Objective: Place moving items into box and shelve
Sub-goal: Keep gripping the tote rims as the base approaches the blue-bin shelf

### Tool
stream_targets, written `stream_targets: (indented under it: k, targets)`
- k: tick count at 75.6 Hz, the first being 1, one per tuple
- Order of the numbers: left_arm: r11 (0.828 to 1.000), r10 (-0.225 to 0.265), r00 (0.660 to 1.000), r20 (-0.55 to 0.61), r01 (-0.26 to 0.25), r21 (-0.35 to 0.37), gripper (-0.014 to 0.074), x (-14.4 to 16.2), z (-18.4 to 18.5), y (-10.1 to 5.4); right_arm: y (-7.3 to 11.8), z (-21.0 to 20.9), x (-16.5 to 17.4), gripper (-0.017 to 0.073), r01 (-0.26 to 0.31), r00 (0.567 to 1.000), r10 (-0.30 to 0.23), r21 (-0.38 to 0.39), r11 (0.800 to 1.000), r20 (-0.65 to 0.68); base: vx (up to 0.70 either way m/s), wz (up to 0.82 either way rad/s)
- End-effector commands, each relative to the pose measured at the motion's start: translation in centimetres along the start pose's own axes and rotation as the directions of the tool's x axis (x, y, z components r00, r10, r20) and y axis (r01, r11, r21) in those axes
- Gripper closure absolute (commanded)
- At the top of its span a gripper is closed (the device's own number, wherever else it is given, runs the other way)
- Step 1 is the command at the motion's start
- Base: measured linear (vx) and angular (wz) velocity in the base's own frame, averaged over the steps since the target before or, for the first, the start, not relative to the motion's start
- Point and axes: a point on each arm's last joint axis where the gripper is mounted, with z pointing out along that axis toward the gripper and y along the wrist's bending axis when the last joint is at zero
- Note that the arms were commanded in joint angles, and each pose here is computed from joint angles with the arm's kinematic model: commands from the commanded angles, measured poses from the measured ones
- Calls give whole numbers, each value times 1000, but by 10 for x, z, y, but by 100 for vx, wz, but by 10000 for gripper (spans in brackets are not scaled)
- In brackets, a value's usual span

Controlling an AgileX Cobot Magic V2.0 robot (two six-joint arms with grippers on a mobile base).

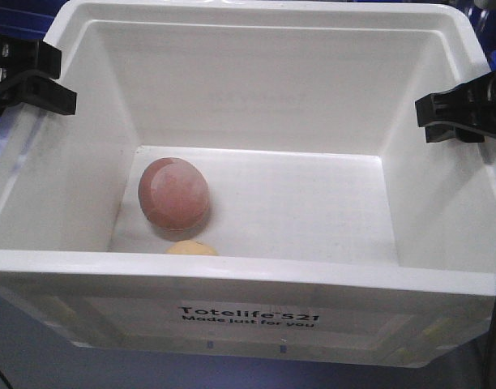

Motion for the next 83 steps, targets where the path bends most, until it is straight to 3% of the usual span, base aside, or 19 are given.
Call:
stream_targets:
  k: [1,83]
  targets:
    - [994,-6,984,177,-15,113,596,-10,-29,-18,-3,-20,-13,565,-3,988,2,7,1000,153,34,29]
    - [994,-6,984,177,-15,113,596,-10,-29,-18,-3,-20,-13,565,-3,988,2,6,1000,156,26,56]
